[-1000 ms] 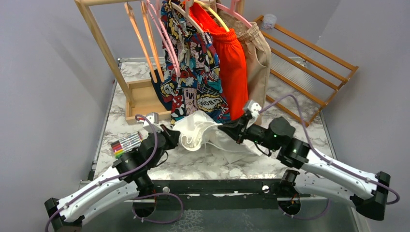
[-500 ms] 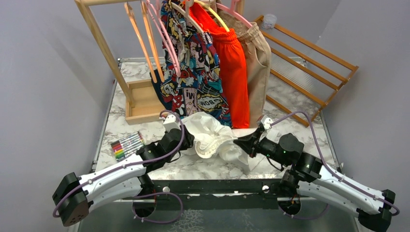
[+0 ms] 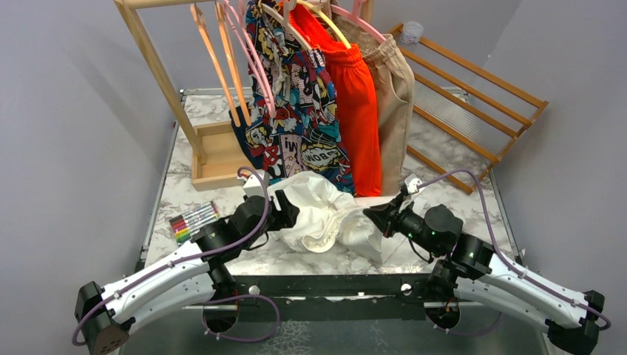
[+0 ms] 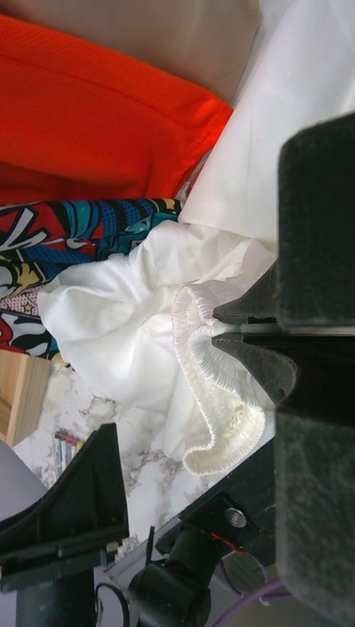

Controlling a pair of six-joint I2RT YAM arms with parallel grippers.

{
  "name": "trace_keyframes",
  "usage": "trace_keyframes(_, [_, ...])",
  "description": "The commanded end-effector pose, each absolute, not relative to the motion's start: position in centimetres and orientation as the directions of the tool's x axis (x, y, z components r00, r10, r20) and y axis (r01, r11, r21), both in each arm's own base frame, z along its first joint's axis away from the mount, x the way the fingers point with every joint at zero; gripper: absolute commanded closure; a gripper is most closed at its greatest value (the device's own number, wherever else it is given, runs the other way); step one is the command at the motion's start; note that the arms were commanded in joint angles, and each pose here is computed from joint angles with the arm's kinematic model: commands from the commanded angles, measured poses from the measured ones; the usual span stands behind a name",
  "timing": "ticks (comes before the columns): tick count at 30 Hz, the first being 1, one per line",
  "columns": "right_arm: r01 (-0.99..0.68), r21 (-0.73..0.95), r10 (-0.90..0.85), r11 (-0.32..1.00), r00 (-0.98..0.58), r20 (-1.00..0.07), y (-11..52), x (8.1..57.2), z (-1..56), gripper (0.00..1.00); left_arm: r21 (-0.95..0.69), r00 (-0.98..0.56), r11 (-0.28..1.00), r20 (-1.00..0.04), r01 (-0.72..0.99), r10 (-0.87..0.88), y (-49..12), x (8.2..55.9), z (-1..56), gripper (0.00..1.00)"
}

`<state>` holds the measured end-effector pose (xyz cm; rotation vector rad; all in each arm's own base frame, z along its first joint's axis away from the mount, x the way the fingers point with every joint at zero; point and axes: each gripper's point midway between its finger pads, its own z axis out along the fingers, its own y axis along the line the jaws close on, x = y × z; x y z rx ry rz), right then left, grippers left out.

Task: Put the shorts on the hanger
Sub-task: Adjust the shorts at the center of the board.

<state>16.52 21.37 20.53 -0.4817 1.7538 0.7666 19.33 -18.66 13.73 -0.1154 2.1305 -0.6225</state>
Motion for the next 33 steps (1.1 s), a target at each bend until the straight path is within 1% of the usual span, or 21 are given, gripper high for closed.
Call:
trace_keyframes(1, [-0.565, 0.268, 0.108, 0.781, -0.300, -0.948, 19.9, 17.9, 21.2, 0.99, -0.477, -0.663, 0.838, -0.721, 0.265, -0.201, -20.1, 17.4, 15.5, 0.29])
trace_keyframes(5, [-0.525, 0.269, 0.128, 0.808, -0.289, -0.949, 19.4, 18.6, 21.5, 0.99, -0.499, -0.701, 0.778, -0.705, 0.382, -0.108, -22.0, 15.8, 16.9, 0.28])
trace_keyframes(9, [-0.519, 0.255, 0.111, 0.816, -0.292, -0.950, 19.7, 19.0, 21.4, 0.99, -0.513, -0.725, 0.703, -0.688, 0.493, 0.005, -23.8, 14.0, 17.9, 0.27])
trace_keyframes(13, [-0.523, 0.249, 0.102, 0.816, -0.293, -0.951, 20.1, 19.1, 21.1, 0.99, -0.524, -0.733, 0.649, -0.676, 0.552, 0.078, -24.5, 12.7, 17.9, 0.26])
trace_keyframes(16, [-0.523, 0.248, 0.103, 0.816, -0.289, -0.952, 20.1, 19.2, 21.1, 0.99, -0.542, -0.750, 0.614, -0.648, 0.574, 0.129, -24.8, 11.5, 17.1, 0.25])
trace_keyframes(20, [-0.522, 0.239, 0.093, 0.819, -0.290, -0.952, 20.1, 19.3, 20.9, 0.99, -0.548, -0.771, 0.600, -0.607, 0.583, 0.196, -24.8, 10.1, 15.5, 0.23])
trace_keyframes(22, [-0.520, 0.236, 0.090, 0.821, -0.290, -0.953, 20.1, 19.3, 20.8, 0.99, -0.548, -0.774, 0.595, -0.595, 0.588, 0.217, -24.9, 9.5, 15.0, 0.18])
trace_keyframes(23, [-0.518, 0.235, 0.089, 0.822, -0.292, -0.952, 20.1, 19.3, 20.7, 0.99, -0.545, -0.775, 0.598, -0.590, 0.588, 0.224, -25.0, 9.2, 14.8, 0.15])
trace_keyframes(25, [-0.517, 0.234, 0.088, 0.823, -0.291, -0.953, 20.2, 19.4, 20.5, 0.99, -0.530, -0.773, 0.607, -0.586, 0.592, 0.242, -25.3, 8.7, 14.3, 0.12])
trace_keyframes(29, [-0.518, 0.232, 0.083, 0.823, -0.295, -0.952, 20.3, 19.5, 20.3, 0.99, -0.519, -0.786, 0.635, -0.568, 0.573, 0.245, -25.4, 8.2, 13.3, 0.12])
trace_keyframes(33, [-0.521, 0.227, 0.079, 0.823, -0.290, -0.954, 20.4, 19.5, 20.3, 0.99, -0.501, -0.795, 0.652, -0.536, 0.569, 0.283, -25.8, 7.1, 11.8, 0.17])
